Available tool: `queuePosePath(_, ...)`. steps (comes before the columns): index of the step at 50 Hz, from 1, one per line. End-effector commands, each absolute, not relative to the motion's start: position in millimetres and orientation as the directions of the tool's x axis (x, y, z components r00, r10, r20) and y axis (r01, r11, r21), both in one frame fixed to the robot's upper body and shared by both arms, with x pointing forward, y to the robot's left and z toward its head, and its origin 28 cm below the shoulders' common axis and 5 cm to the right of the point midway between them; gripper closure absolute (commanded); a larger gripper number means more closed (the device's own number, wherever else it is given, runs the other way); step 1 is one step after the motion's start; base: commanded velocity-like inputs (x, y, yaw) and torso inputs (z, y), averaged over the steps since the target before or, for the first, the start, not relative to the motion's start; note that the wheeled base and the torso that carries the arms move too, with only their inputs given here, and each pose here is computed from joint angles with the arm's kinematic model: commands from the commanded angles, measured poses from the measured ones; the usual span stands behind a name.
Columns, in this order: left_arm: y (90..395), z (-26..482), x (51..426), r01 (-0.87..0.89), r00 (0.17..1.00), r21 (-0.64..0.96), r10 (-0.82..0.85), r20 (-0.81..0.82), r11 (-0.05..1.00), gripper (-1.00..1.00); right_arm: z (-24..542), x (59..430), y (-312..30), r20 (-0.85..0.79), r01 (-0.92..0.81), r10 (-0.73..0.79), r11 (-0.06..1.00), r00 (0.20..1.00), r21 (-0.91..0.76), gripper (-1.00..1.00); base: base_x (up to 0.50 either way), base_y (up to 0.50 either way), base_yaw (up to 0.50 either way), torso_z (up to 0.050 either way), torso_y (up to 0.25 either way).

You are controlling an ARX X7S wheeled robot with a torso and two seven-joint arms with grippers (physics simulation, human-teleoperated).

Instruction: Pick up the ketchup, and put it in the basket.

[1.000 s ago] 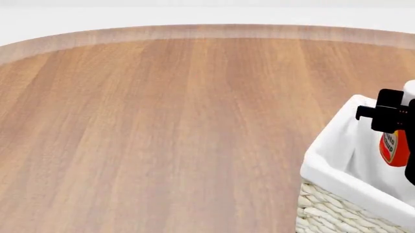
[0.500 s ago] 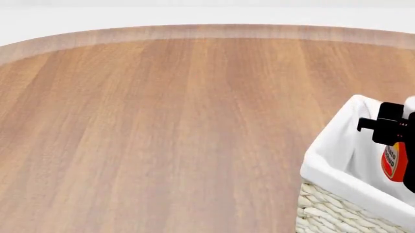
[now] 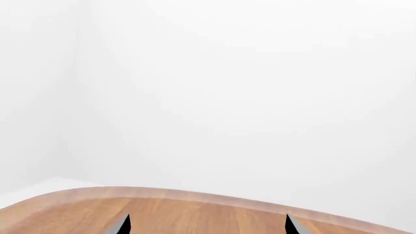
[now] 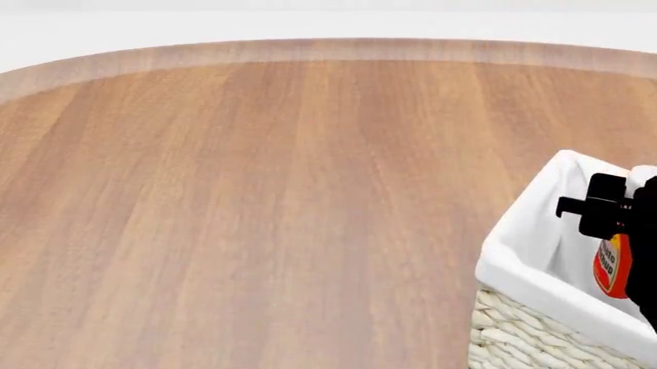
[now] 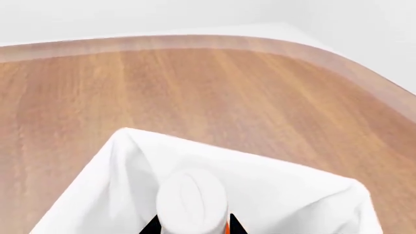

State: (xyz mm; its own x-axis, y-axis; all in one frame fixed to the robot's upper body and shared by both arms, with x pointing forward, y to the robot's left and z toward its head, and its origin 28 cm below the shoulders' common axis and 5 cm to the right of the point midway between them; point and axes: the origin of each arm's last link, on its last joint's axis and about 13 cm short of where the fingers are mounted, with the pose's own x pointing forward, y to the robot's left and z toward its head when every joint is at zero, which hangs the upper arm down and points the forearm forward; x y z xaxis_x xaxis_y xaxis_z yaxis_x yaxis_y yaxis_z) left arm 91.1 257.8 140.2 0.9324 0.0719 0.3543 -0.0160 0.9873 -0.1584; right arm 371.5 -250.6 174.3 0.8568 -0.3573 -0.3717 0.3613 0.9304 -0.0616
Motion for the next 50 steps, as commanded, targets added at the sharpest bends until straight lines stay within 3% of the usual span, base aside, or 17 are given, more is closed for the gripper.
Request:
queuePosePath(1, 258.0, 143.9, 88.9, -0.016, 0.928, -0.16, 0.075, 0.365, 0.987, -1.0, 177.2, 371.4, -251.0, -0.375, 0.338, -0.352, 0.935, 0.858, -0.107, 1.0, 0.0, 0.0, 0.0, 0.0, 0.0)
queuePosePath(39, 258.1, 145.2, 86.2, -0.01, 0.922, -0.16, 0.071, 0.38, 0.987, -1.0, 184.2, 369.5, -253.9, -0.349, 0.381, -0.399, 0.917, 0.848, -0.122, 1.0, 0.0, 0.0, 0.0, 0.0, 0.001)
queuePosePath(40, 258.0, 145.3, 85.9, -0.009, 0.922, -0.159, 0.07, 0.381, 0.987, -1.0, 185.0, 369.9, -254.8, -0.343, 0.388, -0.404, 0.914, 0.848, -0.117, -1.0, 0.0, 0.0, 0.0, 0.0, 0.0)
queuePosePath(50, 258.3, 146.0, 85.7, -0.008, 0.921, -0.16, 0.069, 0.383, 0.987, -1.0, 193.1, 371.0, -256.9, -0.264, 0.448, -0.455, 0.89, 0.851, -0.089, -1.0, 0.0, 0.0, 0.0, 0.0, 0.0)
